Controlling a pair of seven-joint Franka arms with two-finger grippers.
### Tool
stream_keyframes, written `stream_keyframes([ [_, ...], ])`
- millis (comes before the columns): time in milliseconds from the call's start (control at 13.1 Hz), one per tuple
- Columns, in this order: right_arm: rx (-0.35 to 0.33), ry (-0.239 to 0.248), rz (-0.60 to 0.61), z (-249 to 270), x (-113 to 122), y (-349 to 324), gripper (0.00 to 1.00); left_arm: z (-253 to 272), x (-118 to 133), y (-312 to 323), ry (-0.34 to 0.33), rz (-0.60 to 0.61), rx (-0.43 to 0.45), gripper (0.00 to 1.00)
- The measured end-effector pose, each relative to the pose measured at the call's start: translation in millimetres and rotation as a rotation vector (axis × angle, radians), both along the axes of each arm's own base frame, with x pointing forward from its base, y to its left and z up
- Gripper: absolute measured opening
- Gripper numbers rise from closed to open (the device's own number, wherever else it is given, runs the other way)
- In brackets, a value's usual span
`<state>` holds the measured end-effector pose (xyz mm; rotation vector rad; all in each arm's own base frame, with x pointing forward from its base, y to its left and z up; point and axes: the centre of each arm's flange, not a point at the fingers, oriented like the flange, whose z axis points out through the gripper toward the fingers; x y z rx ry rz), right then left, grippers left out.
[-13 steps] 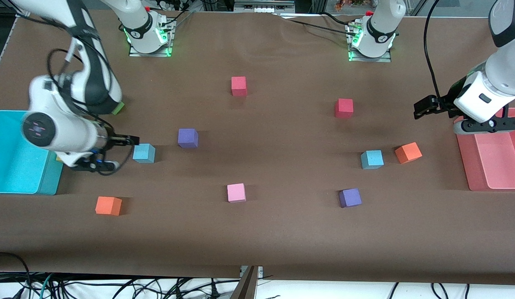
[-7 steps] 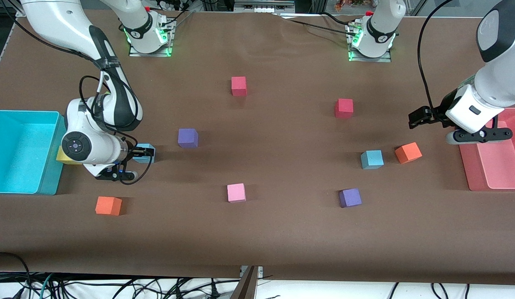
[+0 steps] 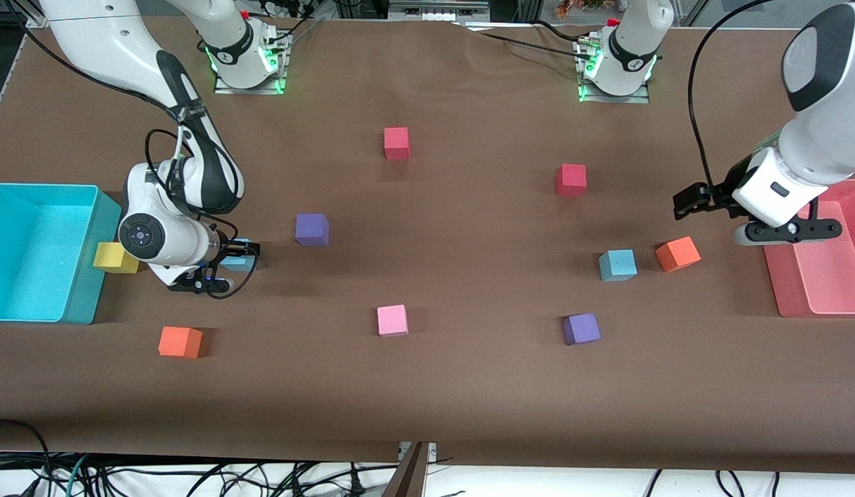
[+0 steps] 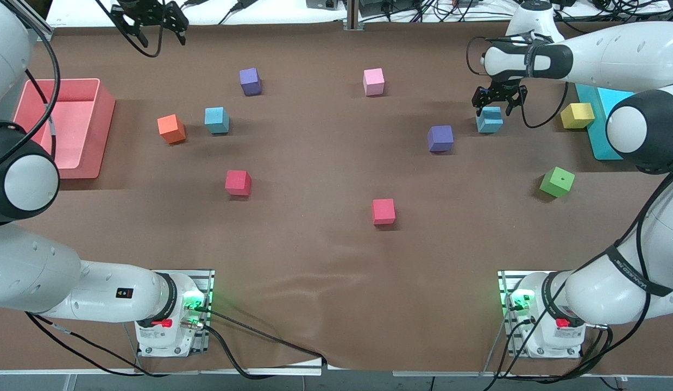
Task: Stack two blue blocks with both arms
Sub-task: 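Close the right gripper on the cyan cube while the left gripper lowers, then carry the cyan cube with the right gripper to the table center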
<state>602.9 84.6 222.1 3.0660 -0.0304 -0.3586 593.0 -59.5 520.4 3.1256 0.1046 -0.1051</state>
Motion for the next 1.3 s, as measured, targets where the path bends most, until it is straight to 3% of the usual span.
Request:
stream_keyframes([
  [306,0.001,0.012,0.011,-15.4,-2.3,-2.7,0.96,-10.5,2.9,-3.0,0.006,-0.005,0.0,1.0],
  [382,0.001,0.016,0.012,-16.0,-2.5,-4.1,0.87,-10.5,2.9,-2.9,0.006,-0.004,0.0,1.0],
  [535,0.002,0.018,0.01,-15.5,-2.4,-6.2,0.6,-10.4,3.0,-2.1,0.006,-0.003,0.0,1.0],
  [611,0.002,0.017,0.01,-13.7,-1.7,-6.0,0.54,-9.9,3.0,-0.7,0.005,0.001,0.0,1.0],
  [841,0.004,0.013,0.016,-2.3,6.5,-2.9,0.54,-6.6,2.9,6.5,-0.001,0.023,0.001,1.0],
  [993,0.007,0.023,0.033,30.8,23.5,12.4,0.49,-2.1,2.2,7.0,-0.01,0.03,0.001,1.0],
  [1146,0.014,0.011,0.074,72.5,38.9,44.5,0.49,4.8,0.5,7.0,-0.021,0.036,0.0,1.0],
  [1299,0.025,0.002,0.093,101.7,39.4,99.1,0.49,7.1,-0.2,7.6,-0.025,0.039,0.0,1.0],
])
